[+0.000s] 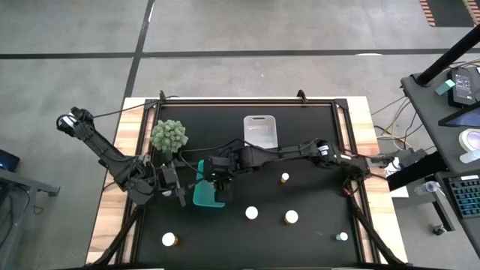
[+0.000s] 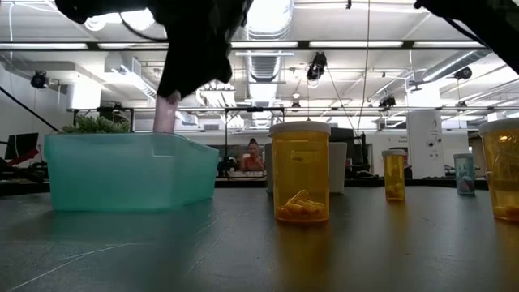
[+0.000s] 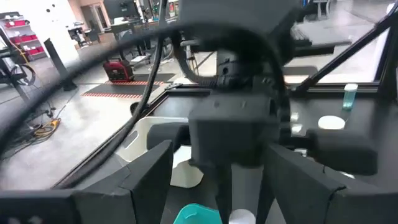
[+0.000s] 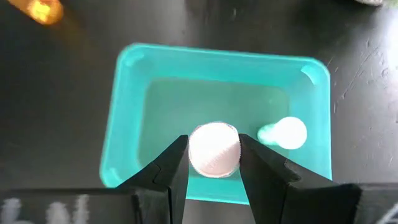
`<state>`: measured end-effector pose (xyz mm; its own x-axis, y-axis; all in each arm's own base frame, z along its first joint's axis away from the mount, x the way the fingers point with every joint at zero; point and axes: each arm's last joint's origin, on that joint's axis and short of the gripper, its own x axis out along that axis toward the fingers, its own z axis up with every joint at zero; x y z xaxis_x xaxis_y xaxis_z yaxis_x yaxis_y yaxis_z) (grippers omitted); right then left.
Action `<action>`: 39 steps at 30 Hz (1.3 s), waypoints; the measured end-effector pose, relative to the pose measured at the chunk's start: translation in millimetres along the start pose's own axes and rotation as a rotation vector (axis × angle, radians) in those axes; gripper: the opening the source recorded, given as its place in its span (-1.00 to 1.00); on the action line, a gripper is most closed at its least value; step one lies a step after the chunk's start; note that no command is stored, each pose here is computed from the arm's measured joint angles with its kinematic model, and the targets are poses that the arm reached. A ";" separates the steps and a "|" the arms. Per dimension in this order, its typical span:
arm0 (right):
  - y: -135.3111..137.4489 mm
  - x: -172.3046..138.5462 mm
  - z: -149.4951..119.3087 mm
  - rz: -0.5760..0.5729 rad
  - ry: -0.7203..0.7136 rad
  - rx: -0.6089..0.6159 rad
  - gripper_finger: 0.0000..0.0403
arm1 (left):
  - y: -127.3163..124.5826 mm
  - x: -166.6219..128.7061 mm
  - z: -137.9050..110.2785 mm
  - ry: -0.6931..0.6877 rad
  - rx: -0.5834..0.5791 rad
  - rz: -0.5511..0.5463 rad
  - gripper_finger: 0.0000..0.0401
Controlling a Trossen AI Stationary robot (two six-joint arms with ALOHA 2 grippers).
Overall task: Pick and place medicine bottles into bin by pill shape (circle, oval)
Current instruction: Put the pink pill bottle into the green bin, then put the left transparent pill bottle into the white bin
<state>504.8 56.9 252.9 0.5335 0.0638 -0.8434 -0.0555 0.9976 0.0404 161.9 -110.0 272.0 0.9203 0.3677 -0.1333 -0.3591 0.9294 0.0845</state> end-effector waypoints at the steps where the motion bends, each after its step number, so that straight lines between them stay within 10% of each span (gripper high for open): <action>1: -1.3 4.1 -1.0 -0.001 0.008 -0.002 -0.40 | -0.1 0.0 0.1 -0.001 -0.002 -0.001 0.16; 25: -7.3 47.0 -15.3 -0.006 0.071 0.023 -0.39 | -0.6 0.1 0.4 -0.002 0.004 -0.010 0.16; 39: -9.4 35.2 -12.6 -0.013 0.063 0.010 0.10 | 0.0 0.1 1.5 -0.008 -0.005 0.005 0.16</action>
<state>513.5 49.5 216.1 0.4799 0.0494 -0.8759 -0.0406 0.9986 0.0341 162.2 -110.0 273.4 0.9197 0.3722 -0.1253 -0.3646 0.9277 0.0801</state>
